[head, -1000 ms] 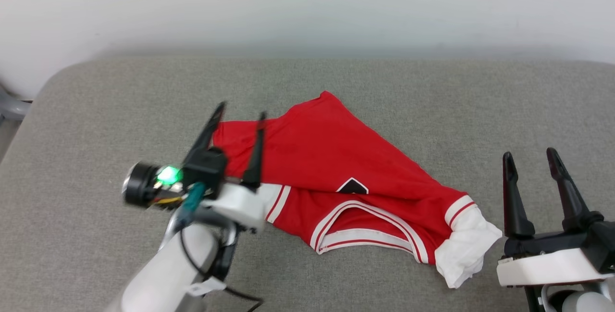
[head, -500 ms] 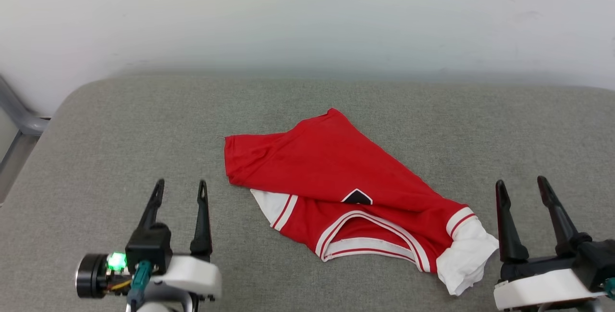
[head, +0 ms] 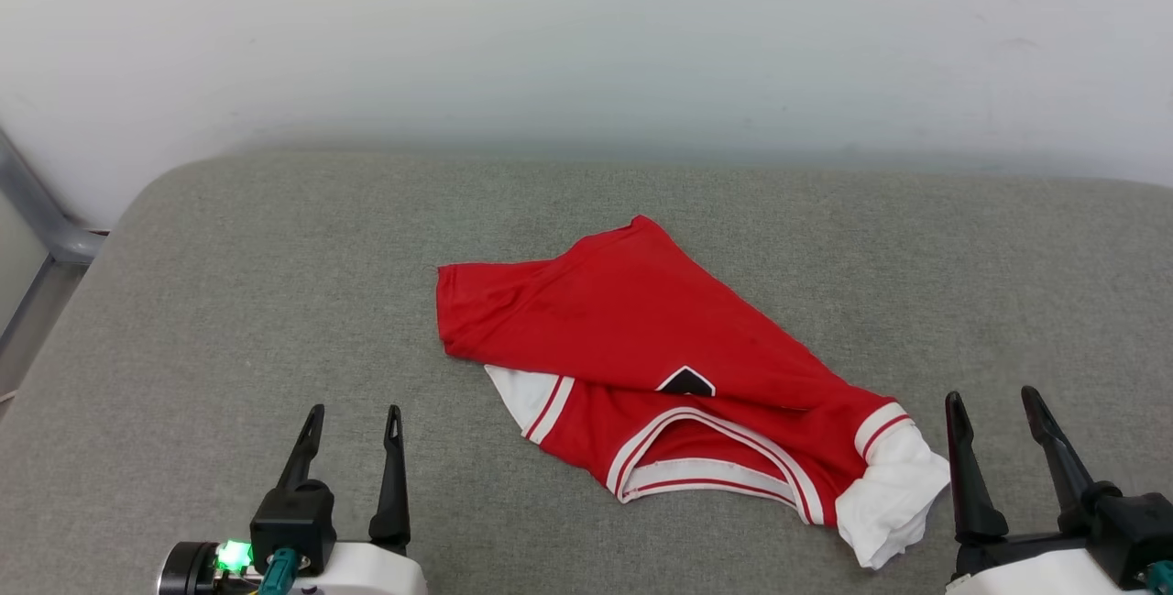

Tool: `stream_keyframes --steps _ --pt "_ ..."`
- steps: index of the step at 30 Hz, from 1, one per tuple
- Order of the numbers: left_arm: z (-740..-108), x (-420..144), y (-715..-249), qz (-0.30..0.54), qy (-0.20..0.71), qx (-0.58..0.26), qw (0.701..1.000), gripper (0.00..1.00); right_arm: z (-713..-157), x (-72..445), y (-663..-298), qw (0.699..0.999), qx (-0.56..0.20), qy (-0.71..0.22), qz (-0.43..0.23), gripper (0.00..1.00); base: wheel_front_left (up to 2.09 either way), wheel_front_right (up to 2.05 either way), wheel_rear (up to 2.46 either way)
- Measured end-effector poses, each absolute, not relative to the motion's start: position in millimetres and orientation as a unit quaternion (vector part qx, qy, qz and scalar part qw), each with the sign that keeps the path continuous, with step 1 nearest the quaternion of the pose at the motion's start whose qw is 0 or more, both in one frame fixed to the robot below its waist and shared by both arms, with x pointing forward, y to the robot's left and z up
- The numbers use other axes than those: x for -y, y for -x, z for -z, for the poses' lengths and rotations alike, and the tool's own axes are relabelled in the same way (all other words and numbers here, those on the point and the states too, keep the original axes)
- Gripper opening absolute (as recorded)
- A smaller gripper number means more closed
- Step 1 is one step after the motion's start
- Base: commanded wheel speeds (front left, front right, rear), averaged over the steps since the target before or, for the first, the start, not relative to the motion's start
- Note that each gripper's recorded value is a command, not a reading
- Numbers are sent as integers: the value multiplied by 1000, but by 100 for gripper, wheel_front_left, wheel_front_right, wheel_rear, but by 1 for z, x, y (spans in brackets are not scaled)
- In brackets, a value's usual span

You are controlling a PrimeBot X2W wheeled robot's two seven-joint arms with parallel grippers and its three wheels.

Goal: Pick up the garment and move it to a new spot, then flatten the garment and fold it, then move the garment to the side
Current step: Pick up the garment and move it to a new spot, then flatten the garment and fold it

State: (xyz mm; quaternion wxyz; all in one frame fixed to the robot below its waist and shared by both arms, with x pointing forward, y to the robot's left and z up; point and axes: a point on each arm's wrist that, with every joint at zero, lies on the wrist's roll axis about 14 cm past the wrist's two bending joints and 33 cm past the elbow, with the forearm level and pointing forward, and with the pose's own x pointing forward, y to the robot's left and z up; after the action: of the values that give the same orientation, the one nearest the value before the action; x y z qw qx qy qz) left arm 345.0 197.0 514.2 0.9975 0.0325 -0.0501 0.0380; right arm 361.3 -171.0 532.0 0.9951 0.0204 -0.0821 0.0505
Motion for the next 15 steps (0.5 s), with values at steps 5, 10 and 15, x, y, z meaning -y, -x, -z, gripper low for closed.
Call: stream_keyframes --steps 5,10,15 --pt "-508 -197 -344 -37 -34 42 998 100 -526 172 -359 996 73 -21 -49 100 0 0 0" --pt "-506 -195 -345 -32 -32 39 998 100 -524 173 -359 996 70 -21 -47 100 0 0 0" --pt "-505 -197 -345 -32 -34 38 998 100 -524 173 -359 996 69 -21 -47 100 0 0 0"
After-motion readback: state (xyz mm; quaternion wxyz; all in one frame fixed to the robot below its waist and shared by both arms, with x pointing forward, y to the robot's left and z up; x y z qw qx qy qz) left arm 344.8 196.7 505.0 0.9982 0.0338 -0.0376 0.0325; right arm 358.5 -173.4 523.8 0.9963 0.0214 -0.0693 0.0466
